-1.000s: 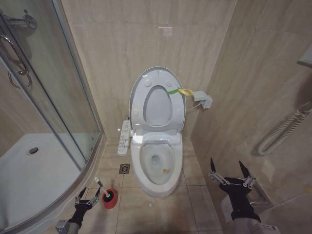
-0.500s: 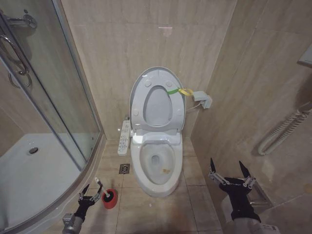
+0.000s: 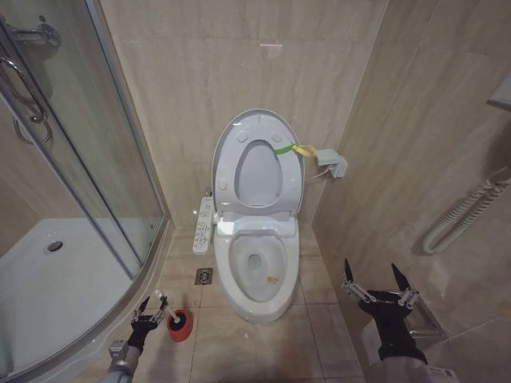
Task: Open the toilet lid, clean the toilet bowl with a toilet brush, close the toilet lid, and flush.
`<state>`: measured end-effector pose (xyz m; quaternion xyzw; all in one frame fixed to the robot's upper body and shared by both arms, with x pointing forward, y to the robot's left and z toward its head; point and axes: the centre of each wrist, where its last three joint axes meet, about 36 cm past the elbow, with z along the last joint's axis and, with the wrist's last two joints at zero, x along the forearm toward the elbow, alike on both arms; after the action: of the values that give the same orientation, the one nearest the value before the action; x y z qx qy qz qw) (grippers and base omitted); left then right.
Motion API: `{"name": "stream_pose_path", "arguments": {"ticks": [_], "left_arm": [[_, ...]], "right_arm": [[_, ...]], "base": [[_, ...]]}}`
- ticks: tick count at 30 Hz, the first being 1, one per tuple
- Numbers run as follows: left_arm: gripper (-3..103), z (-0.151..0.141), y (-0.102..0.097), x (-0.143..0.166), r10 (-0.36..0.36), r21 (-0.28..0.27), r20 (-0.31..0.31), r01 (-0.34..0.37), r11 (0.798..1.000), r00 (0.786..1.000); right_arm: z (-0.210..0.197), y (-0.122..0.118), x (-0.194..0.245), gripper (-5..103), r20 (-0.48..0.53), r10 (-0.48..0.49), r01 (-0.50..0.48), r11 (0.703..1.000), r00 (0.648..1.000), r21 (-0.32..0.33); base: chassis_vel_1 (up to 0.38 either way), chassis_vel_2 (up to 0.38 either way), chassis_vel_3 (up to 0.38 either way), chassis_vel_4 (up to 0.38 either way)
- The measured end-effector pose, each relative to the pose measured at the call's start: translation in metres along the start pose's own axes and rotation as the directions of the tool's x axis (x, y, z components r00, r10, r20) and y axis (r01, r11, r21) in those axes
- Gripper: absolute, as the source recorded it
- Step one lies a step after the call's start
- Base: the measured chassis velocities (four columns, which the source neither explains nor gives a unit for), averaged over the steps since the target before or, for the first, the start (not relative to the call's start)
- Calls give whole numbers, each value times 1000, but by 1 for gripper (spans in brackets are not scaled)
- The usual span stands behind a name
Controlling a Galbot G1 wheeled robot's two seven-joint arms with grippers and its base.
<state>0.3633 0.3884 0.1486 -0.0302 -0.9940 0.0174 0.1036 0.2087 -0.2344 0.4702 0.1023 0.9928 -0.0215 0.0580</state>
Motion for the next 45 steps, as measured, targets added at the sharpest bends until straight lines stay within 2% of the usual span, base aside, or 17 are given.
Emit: {"name": "stream_pose_path", "arguments": {"ticks": [6, 7, 14, 15, 21, 22, 28, 29, 35, 36, 43, 44, 45], "left_arm": [[64, -1, -1, -5, -8, -5, -6, 8, 1000, 1000], [89, -1, -1, -7, -8, -6, -6, 8, 1000, 1000], [89, -4, 1, -15, 3, -10, -4, -3, 1000, 1000], [93, -5, 0, -16, 8, -9, -5, -8, 1000, 1000], [93, -4, -6, -20, 23, -5, -9, -24, 1000, 1000], [81, -3, -7, -21, 25, -5, -11, -25, 1000, 1000], [81, -1, -8, -23, 35, -4, -17, -35, 999, 999], [54, -1, -7, -23, 34, -4, -19, -34, 999, 999], [54, 3, -7, -17, 30, 3, -36, -30, 1000, 999], [27, 4, -7, -15, 28, 6, -40, -28, 1000, 999], [27, 8, -10, -10, 27, 21, -44, -26, 999, 999], [16, 8, -10, -10, 31, 27, -43, -30, 999, 999], [16, 8, -9, -10, 40, 34, -40, -38, 999, 998]], "right_arm": [[0, 0, 0, 100, 0, 0, 0, 1000, 1000, 0], [0, 0, 0, 100, 0, 0, 0, 1000, 1000, 0], [0, 0, 0, 100, 0, 0, 0, 1000, 1000, 0], [0, 0, 0, 100, 0, 0, 0, 1000, 1000, 0], [0, 0, 0, 100, 0, 0, 0, 1000, 1000, 0], [0, 0, 0, 100, 0, 0, 0, 1000, 1000, 0], [0, 0, 0, 100, 0, 0, 0, 1000, 1000, 0], [0, 0, 0, 100, 0, 0, 0, 1000, 1000, 0], [0, 0, 0, 100, 0, 0, 0, 1000, 1000, 0], [0, 0, 0, 100, 0, 0, 0, 1000, 1000, 0], [0, 0, 0, 100, 0, 0, 0, 1000, 1000, 0], [0, 0, 0, 100, 0, 0, 0, 1000, 1000, 0], [0, 0, 0, 100, 0, 0, 0, 1000, 1000, 0]], "base": [[0, 0, 0, 0], [0, 0, 0, 0], [0, 0, 0, 0], [0, 0, 0, 0], [0, 0, 0, 0], [0, 0, 0, 0], [0, 0, 0, 0], [0, 0, 0, 0], [0, 0, 0, 0], [0, 0, 0, 0], [0, 0, 0, 0], [0, 0, 0, 0], [0, 0, 0, 0]]}}
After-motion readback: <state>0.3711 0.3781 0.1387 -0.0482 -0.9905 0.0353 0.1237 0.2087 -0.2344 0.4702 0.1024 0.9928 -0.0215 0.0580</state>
